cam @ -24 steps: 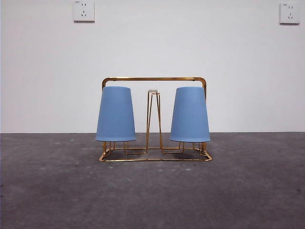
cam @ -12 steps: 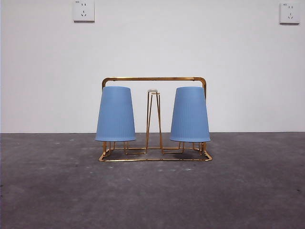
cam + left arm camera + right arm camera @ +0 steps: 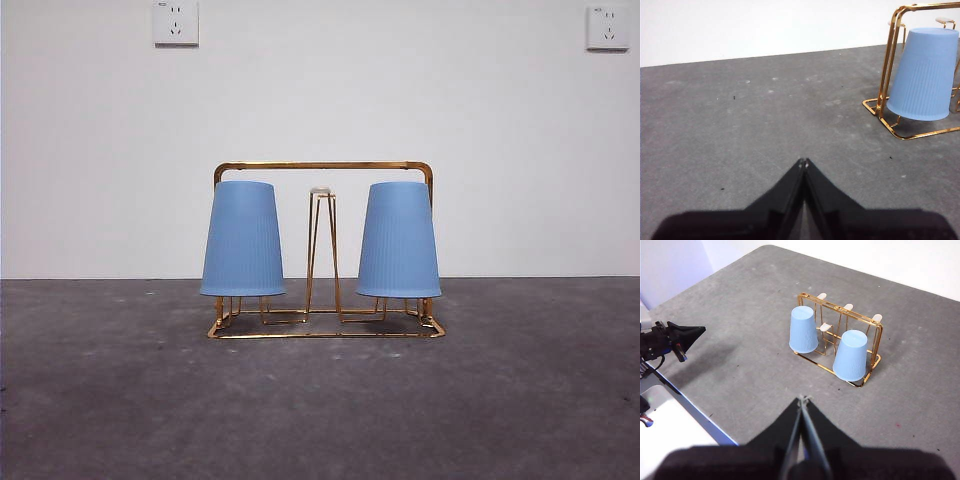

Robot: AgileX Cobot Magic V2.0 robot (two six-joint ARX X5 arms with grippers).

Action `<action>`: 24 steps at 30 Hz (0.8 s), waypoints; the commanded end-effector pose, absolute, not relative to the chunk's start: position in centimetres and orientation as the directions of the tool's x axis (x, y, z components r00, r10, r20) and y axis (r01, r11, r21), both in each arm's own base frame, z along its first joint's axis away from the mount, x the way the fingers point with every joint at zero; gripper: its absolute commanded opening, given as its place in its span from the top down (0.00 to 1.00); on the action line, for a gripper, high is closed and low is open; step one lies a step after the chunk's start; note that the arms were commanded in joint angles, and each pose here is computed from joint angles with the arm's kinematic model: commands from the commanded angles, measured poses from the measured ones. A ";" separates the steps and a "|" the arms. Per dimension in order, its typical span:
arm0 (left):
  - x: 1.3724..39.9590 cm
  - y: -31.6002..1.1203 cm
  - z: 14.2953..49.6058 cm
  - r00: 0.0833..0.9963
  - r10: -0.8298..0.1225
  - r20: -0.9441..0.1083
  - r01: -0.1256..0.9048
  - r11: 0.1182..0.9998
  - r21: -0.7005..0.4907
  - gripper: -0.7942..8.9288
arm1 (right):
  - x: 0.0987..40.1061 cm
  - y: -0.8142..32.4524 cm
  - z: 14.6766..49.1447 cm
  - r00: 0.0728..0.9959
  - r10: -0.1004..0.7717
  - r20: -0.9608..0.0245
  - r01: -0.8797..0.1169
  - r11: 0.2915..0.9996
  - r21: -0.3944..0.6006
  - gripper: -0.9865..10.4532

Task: Pick up cup 1,put cup 1 in the cup rack,pick up cup 2,put cup 2 in the cup rack

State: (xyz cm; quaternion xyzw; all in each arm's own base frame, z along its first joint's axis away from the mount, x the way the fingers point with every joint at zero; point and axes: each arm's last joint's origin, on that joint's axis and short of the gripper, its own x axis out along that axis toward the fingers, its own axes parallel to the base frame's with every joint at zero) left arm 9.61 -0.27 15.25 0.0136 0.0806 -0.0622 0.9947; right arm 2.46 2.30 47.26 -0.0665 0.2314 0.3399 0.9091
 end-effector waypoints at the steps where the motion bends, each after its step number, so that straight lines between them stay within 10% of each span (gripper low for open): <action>1: 9.7 -0.2 15.0 0.979 -0.118 -0.165 0.121 0.993 0.007 0.92 | 2.5 2.3 46.9 0.649 0.576 -0.496 -0.645 0.763 0.043 0.91; 10: 9.7 -0.2 15.0 0.979 -0.118 -0.165 0.121 0.993 0.007 0.92 | 2.5 2.1 46.9 0.696 0.524 -0.490 -0.615 0.788 -0.031 0.91; 24: 9.7 -0.2 15.0 0.979 -0.118 -0.165 0.121 0.993 0.007 0.92 | 3.5 0.7 48.4 0.944 0.181 -0.277 -0.218 0.970 -0.109 0.91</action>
